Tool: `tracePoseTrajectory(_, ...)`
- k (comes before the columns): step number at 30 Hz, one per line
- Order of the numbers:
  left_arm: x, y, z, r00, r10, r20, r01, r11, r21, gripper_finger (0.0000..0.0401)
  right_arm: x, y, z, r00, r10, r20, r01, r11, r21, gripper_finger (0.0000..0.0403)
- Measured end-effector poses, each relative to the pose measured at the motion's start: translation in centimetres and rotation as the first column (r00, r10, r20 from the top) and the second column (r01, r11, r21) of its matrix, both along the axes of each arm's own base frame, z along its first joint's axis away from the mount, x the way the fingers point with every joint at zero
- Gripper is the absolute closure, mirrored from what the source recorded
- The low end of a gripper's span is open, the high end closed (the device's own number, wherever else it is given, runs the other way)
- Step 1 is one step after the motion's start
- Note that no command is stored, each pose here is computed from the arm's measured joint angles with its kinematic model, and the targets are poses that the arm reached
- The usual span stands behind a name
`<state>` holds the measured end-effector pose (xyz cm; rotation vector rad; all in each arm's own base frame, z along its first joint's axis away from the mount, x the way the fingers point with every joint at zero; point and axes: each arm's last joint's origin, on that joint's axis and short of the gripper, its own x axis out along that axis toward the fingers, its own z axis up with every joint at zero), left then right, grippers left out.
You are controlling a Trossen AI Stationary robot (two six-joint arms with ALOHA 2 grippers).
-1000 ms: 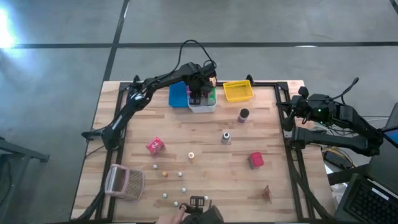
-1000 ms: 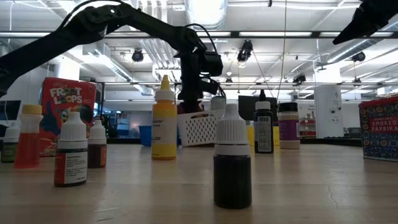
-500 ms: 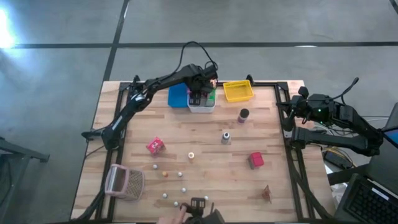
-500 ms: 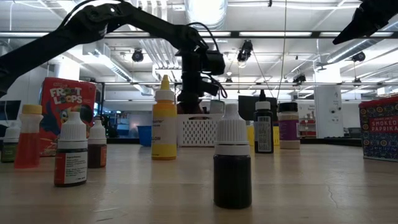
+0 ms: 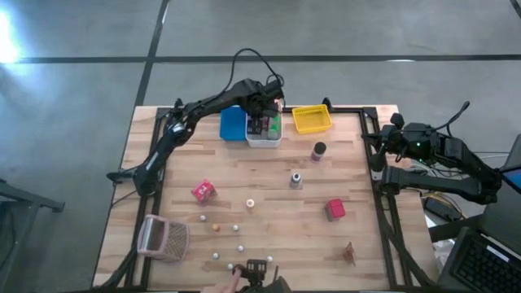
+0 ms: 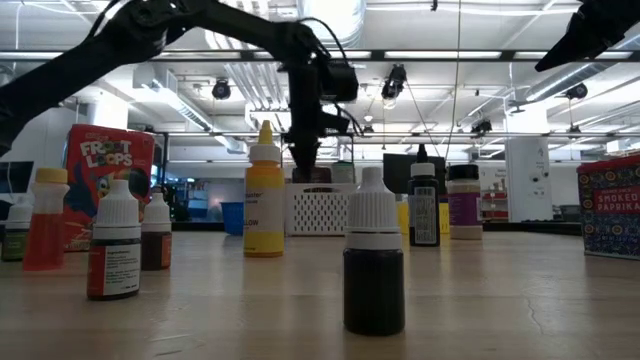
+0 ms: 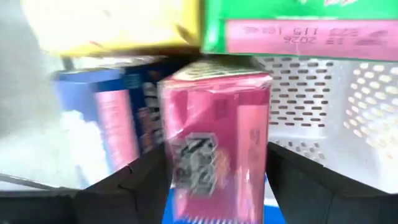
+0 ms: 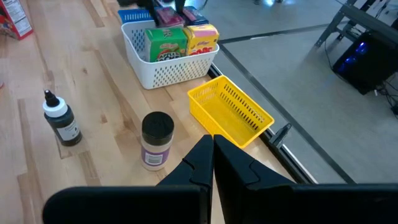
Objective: Pick & Place Kitchen Items
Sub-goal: Put the violet cereal box into the white bin, then put the red cereal box into the white bin
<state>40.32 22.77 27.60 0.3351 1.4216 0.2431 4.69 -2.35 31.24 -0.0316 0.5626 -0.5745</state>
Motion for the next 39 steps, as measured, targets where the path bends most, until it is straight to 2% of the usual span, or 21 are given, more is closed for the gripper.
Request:
tracePoseTrajectory(6, -0.4, -0.2, 3.3, 0.997, -0.001, 0.081, -0.003, 0.999, 0.045, 0.0151, 0.0, 0.0, 0.0, 1.000, -0.001, 0.000, 0.001, 1.000, 0.000, 0.0394)
tracePoseTrajectory(11, -2.5, -1.4, 5.9, 0.996, 0.046, 0.080, -0.050, 0.998, 0.050, 0.0151, 0.0, 0.0, 0.0, 1.000, 0.001, 0.000, -0.001, 1.000, -0.001, 0.0394)
tracePoseTrajectory(16, -5.8, -3.4, 10.0, 0.969, 0.177, 0.169, -0.176, 0.984, -0.024, 0.0151, 0.0, 0.0, 0.0, 1.000, 0.000, -0.001, 0.000, 1.000, -0.001, 0.0394)
tracePoseTrajectory(18, -7.1, -4.5, 11.7, 0.944, 0.234, 0.231, -0.224, 0.972, -0.067, 0.0151, 0.0, 0.0, 0.0, 1.000, -0.001, 0.000, 0.001, 1.000, 0.001, 0.0394)
tracePoseTrajectory(24, -10.8, -8.8, 15.2, 0.877, 0.364, 0.312, -0.326, 0.930, -0.170, 0.0151, 0.0, 0.0, 0.0, 1.000, 0.001, -0.001, -0.001, 1.000, -0.001, 0.0394)
tracePoseTrajectory(30, -13.2, -13.2, 16.2, 0.832, 0.429, 0.351, -0.367, 0.901, -0.229, 0.0153, 0.0, 0.0, 0.0, 1.000, -0.001, 0.000, 0.001, 1.000, 0.001, 0.0394)
tracePoseTrajectory(34, -14.9, -15.6, 15.7, 0.814, 0.466, 0.346, -0.422, 0.885, -0.198, 0.0153, 0.0, 0.0, 0.0, 1.000, -0.001, 0.000, 0.001, 1.000, 0.001, 0.0394)
tracePoseTrajectory(39, -16.7, -18.1, 14.3, 0.767, 0.562, 0.310, -0.511, 0.827, -0.236, 0.0153, 0.0, 0.0, 0.0, 1.000, 0.000, 0.000, 0.000, 1.000, 0.001, 0.0394)
